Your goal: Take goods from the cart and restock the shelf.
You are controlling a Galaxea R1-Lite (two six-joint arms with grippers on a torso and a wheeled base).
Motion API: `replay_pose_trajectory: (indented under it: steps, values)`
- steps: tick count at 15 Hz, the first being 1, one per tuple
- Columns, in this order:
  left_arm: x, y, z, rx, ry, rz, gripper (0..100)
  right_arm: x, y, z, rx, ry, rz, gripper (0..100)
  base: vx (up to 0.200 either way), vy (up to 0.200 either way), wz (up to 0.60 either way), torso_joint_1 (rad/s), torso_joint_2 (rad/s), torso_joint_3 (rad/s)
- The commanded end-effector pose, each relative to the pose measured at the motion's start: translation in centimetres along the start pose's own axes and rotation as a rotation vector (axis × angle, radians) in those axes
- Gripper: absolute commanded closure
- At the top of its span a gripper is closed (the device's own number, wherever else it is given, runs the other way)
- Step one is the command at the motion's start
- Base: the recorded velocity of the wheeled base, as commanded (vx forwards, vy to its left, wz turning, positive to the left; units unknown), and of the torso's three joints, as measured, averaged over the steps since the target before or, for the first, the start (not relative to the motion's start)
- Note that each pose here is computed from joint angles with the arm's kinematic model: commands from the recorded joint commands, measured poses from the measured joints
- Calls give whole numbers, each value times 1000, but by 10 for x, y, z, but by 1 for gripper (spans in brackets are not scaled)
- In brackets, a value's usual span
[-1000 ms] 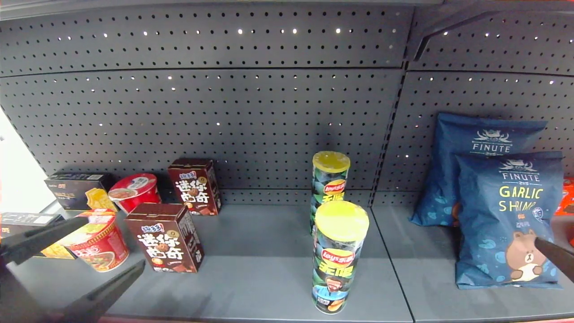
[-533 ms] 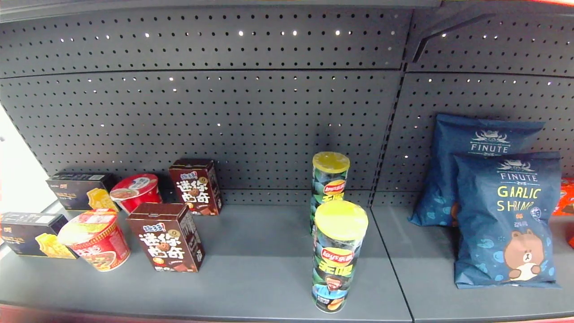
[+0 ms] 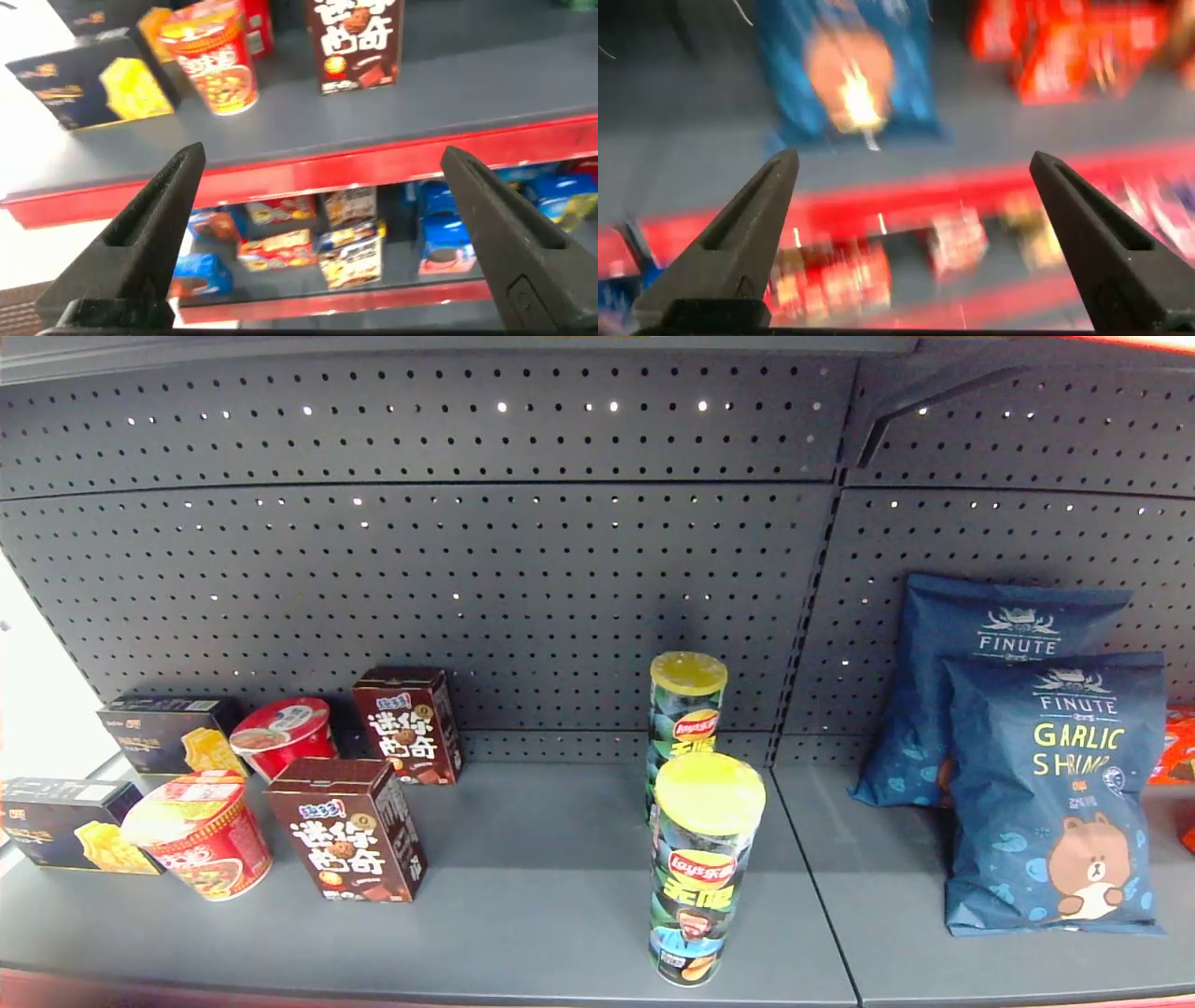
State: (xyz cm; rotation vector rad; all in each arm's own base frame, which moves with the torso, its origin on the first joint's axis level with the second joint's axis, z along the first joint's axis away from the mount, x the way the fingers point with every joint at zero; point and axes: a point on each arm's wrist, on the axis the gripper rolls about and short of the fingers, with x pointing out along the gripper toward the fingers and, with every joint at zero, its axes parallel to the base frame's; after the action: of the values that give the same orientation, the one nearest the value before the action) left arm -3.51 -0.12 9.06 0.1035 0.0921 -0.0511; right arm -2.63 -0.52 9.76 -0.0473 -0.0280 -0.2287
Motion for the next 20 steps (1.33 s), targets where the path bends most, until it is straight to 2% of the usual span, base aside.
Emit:
replay_pose_trajectory:
  steps: [1,3,5,14,17,20]
  values:
    - [2,-1,-4,-47,4,-26,0,1,1,-14,17,-19,6,0,0,0,0,0,0,0]
    - [2,-2,-4,-56,-2,-75,0,1,2,-14,33,-20,20,0,0,0,0,0,0,0]
    - [2,-1,-4,-55,-2,-49,0,1,2,-14,39,-20,20,0,0,0,0,0,0,0]
    - [2,-2,-4,-45,-3,-83,0,1,2,-14,54,-18,22,0,0,0,0,0,0,0]
    - [2,-2,-5,-44,-2,-81,0,1,2,-14,54,-18,22,0,0,-200,0,1,-2,5]
    - [2,-2,-4,-46,-5,-83,0,1,2,-14,54,-18,22,0,0,0,0,0,0,0]
